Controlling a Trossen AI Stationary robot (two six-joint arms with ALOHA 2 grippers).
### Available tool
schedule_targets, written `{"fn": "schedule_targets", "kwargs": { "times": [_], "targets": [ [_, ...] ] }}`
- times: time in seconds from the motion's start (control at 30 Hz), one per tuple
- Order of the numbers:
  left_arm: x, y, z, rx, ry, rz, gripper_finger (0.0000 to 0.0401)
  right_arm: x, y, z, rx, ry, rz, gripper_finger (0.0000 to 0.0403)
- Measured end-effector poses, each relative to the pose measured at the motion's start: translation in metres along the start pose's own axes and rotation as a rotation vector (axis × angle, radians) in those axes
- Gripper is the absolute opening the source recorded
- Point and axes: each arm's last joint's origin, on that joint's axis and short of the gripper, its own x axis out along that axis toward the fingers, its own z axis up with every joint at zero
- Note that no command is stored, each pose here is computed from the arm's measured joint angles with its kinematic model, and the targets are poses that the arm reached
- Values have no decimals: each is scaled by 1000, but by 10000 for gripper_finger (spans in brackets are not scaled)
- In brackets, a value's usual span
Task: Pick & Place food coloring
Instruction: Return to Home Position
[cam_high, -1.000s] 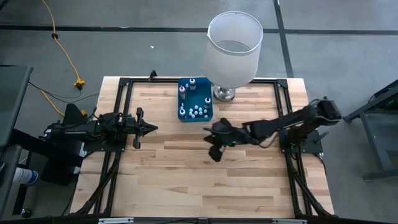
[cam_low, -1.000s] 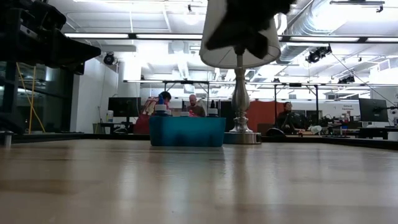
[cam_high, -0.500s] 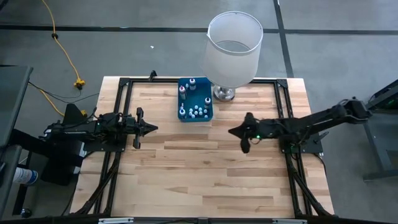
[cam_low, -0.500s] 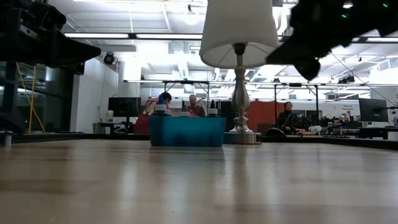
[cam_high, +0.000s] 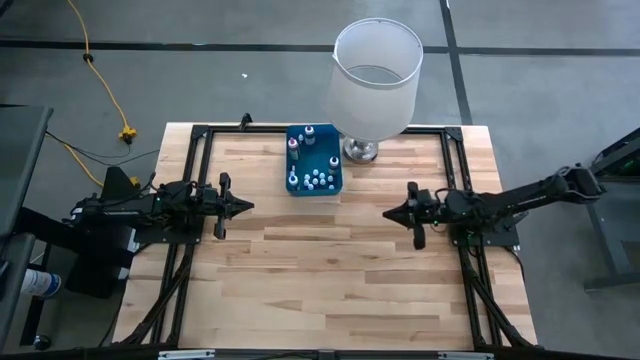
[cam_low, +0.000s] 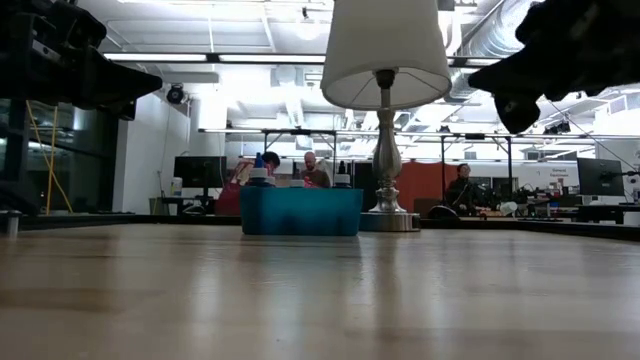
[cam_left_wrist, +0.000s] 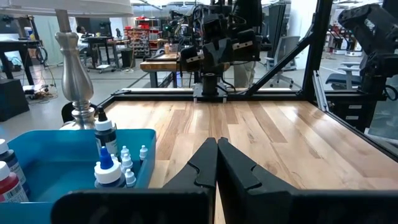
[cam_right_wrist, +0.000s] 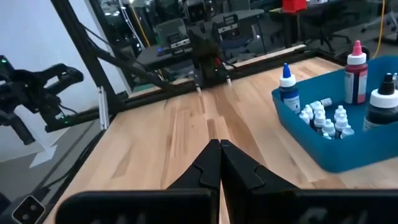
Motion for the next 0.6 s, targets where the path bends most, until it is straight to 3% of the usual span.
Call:
{"fn": "schedule_targets", "kwargs": {
  "times": [0.6],
  "targets": [
    [0,0,0,0,0,0,0,-26,-11,-16,-76,-93,22,0]
  ]
}}
